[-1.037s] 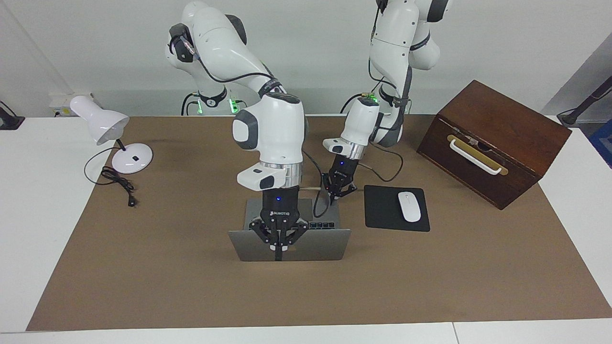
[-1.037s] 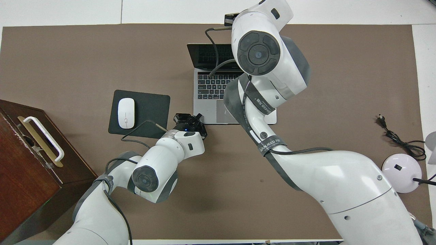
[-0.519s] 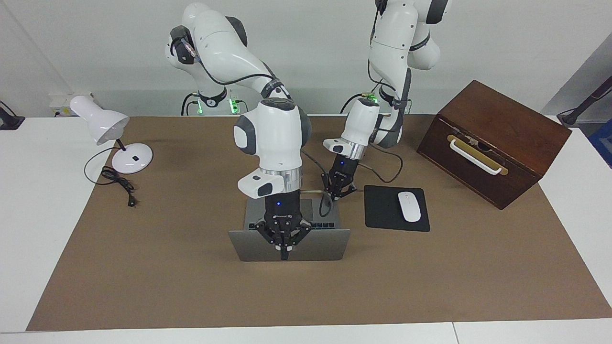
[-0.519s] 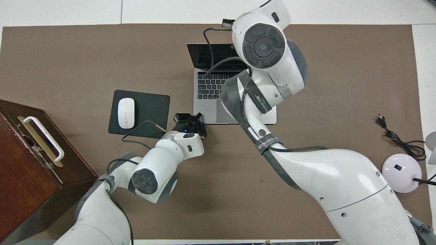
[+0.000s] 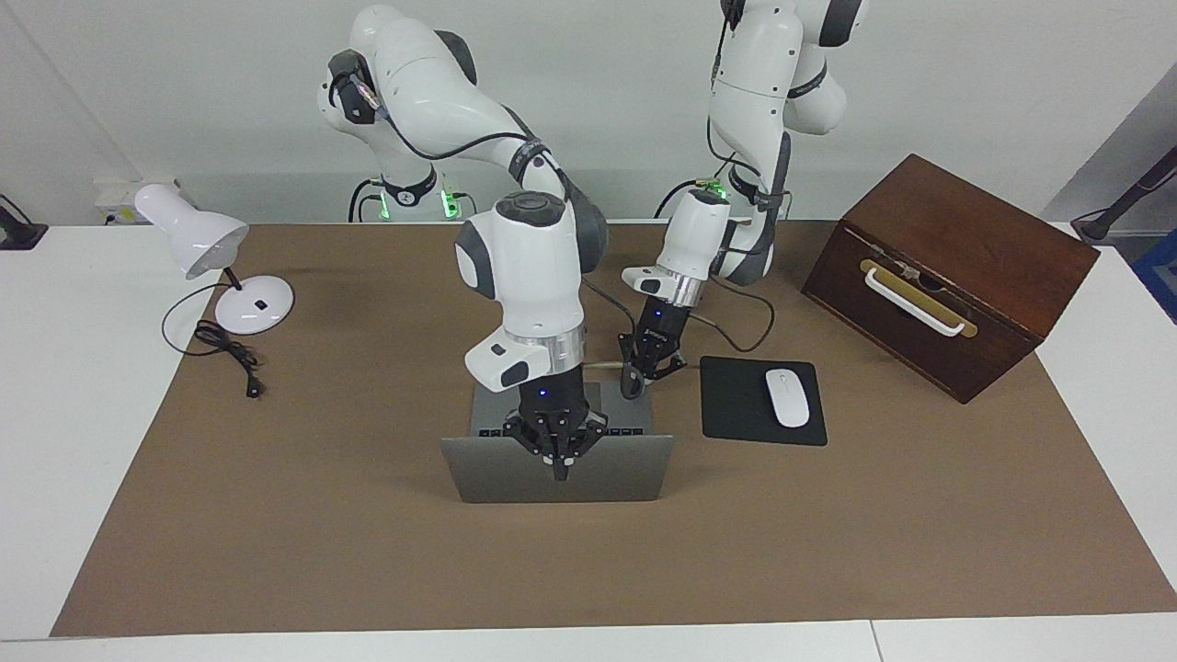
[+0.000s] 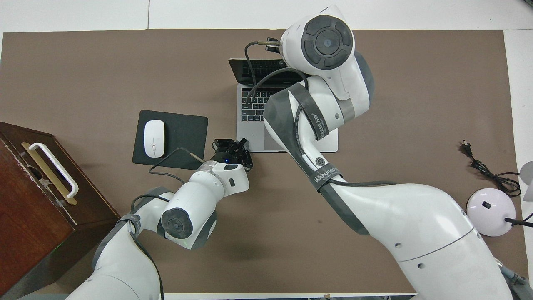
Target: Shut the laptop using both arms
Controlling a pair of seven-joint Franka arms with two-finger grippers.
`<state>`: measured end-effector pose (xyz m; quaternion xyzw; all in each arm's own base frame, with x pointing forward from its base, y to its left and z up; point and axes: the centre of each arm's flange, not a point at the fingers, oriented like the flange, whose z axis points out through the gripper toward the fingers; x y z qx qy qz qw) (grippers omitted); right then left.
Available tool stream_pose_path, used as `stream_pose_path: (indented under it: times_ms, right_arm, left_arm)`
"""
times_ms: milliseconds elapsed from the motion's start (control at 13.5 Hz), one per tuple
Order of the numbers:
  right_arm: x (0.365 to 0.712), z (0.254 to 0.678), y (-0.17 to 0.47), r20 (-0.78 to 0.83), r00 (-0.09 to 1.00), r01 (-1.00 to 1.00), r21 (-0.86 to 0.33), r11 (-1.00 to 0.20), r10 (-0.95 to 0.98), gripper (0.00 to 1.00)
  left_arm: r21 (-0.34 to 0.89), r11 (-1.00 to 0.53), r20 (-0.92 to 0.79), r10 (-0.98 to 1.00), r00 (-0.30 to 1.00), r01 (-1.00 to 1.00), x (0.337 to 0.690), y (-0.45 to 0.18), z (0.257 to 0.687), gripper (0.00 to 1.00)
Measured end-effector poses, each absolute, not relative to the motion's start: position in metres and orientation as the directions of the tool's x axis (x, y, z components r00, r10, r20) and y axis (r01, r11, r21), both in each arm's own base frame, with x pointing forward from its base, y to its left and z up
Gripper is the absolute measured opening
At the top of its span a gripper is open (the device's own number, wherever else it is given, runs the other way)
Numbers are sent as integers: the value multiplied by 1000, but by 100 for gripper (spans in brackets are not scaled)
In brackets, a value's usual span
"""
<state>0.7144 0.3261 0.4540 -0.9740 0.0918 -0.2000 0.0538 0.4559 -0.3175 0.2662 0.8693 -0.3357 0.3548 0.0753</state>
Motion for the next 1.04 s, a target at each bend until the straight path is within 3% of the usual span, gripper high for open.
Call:
stream_pose_path:
  times_ms: [1037]
  right_arm:
    - [687, 423, 314, -23, 991, -132, -139, -981, -130, 1]
  left_arm:
    - [-132, -746, 672, -552, 494, -653, 454, -317, 265, 1]
